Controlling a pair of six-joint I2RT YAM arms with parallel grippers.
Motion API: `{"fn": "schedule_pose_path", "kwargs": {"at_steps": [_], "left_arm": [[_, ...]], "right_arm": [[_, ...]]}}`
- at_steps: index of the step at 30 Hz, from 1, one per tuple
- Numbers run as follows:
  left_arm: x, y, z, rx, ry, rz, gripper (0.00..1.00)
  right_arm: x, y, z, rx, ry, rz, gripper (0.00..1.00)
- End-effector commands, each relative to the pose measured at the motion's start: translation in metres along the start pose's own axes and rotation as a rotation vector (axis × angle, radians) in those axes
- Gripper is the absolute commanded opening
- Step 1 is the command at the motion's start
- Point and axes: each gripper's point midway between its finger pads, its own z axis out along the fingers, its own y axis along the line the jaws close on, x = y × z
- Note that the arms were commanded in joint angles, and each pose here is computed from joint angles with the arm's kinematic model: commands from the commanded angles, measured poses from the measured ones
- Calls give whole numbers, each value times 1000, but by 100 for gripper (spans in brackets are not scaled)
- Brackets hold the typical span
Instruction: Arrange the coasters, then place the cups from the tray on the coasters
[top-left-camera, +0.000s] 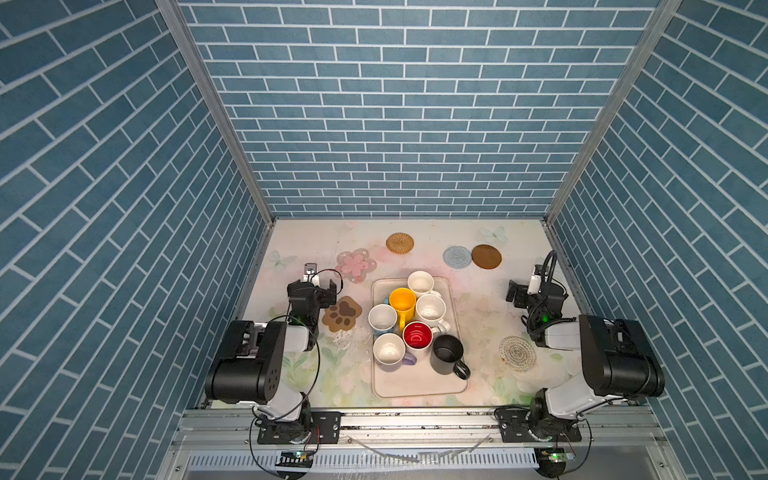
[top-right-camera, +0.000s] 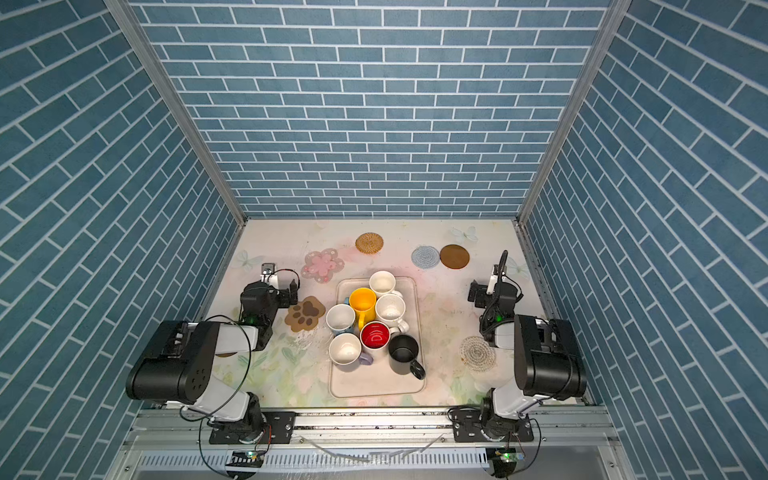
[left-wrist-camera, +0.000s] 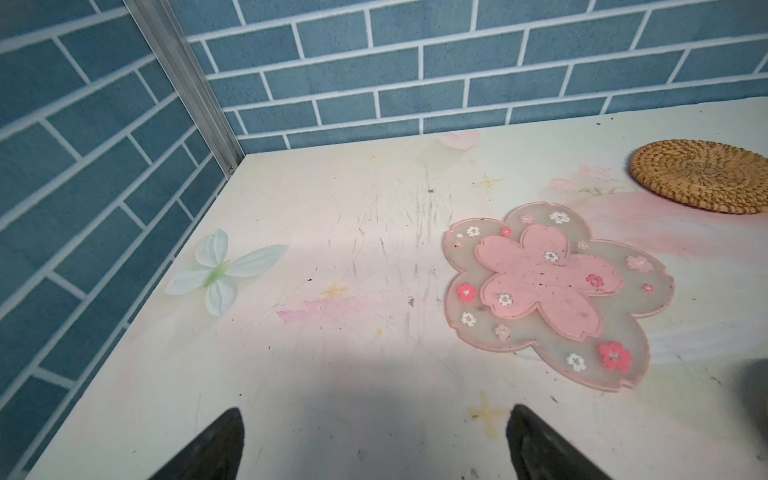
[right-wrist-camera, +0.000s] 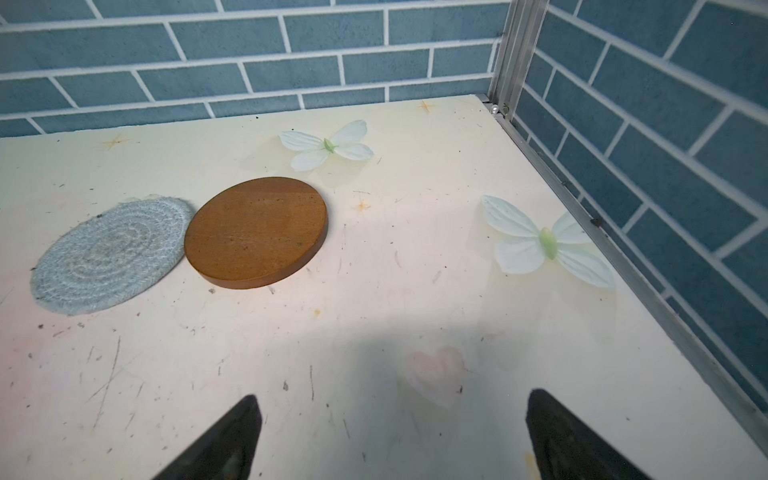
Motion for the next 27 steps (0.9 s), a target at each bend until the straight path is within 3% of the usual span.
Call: {"fn": "schedule_pose_path", "kwargs": {"at_steps": [1, 27], "left_arm": [[-6, 1, -1, 3, -12, 0, 99], [-6, 1, 0, 5, -8, -1, 99]], "right_arm": [[-8, 3, -2, -11, -25, -15, 99], [-8, 3, -1, -18, -20, -10, 99]]}}
